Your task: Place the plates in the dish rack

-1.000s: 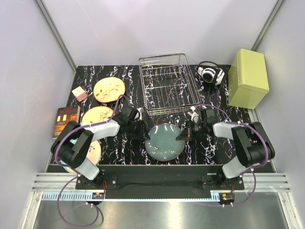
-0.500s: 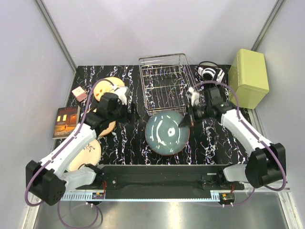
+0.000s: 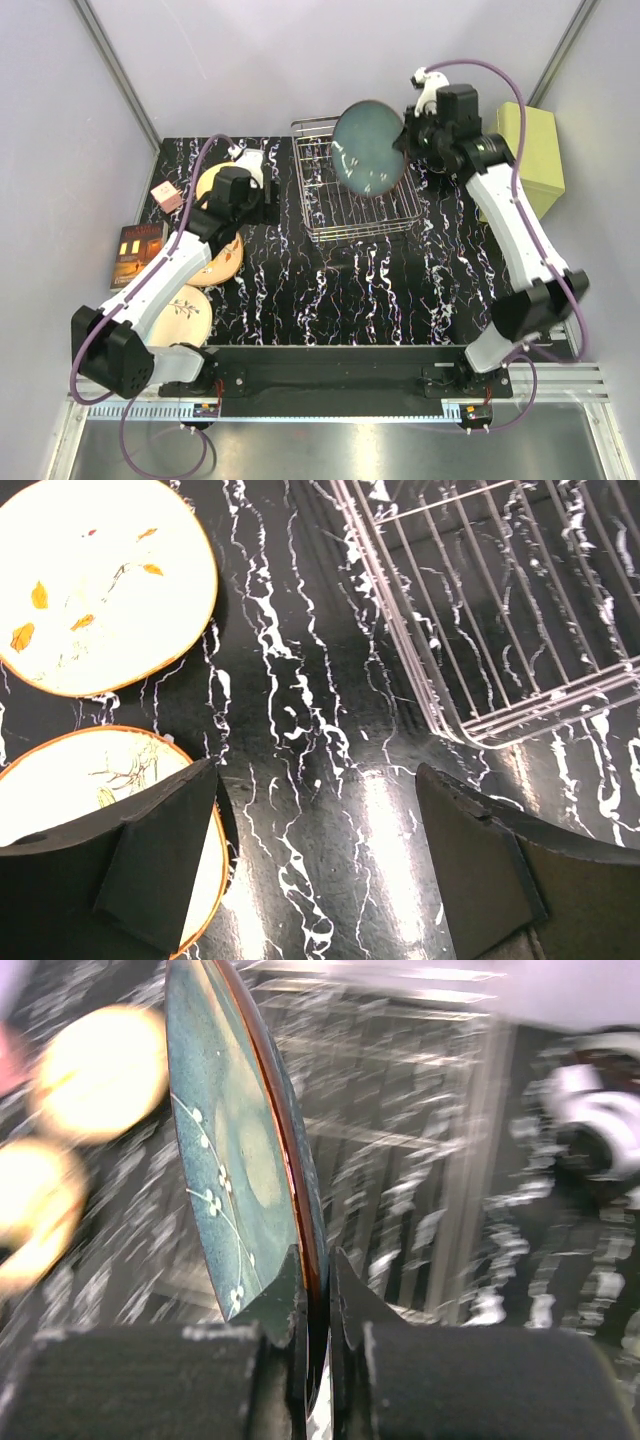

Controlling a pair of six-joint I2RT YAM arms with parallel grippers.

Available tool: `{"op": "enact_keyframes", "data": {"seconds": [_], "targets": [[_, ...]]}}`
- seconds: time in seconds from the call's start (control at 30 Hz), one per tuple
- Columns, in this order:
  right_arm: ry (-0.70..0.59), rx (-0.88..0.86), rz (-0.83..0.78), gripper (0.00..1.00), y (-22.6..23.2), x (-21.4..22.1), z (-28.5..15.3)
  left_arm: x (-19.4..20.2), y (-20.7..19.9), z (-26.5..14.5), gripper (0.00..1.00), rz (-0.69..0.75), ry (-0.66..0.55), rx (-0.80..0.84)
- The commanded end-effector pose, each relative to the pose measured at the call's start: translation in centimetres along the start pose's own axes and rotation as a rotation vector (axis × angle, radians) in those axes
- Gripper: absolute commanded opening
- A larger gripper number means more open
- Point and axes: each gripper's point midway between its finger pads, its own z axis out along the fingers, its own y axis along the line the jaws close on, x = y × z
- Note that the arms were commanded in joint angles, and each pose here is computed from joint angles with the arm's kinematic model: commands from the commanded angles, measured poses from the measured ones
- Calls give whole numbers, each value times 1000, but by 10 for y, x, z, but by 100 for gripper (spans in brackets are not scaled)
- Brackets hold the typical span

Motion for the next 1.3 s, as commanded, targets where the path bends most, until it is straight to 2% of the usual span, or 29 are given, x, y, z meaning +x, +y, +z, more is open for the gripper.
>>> {"op": "enact_keyframes", "data": {"seconds": [0.0,0.07,0.1,0.23,0.37,0.4,0.73,1.27], "targets": [[-323,348,58,0,-58,-103,12,-39,8,-1,85,-51,-126,-33],[-383,418,75,0,-71,-120,15,-39,13,1,85,-67,-130,-41],[-438,510,85,0,-87,-133,19,-36,15,2,85,-69,-126,-45],[-468,662,-6,0,-113,-152,35,-31,25,6,85,-79,-116,-69],[-484,704,-47,0,-123,-163,54,-23,30,11,85,-84,-94,-80],[-463,711,-54,0,-126,-156,68,-22,30,13,85,-84,-91,-82],[-411,759,-86,0,-138,-137,104,-8,41,23,85,-108,-51,-110],[-284,757,-132,0,-120,-91,146,5,41,26,85,-114,-26,-112]]}}
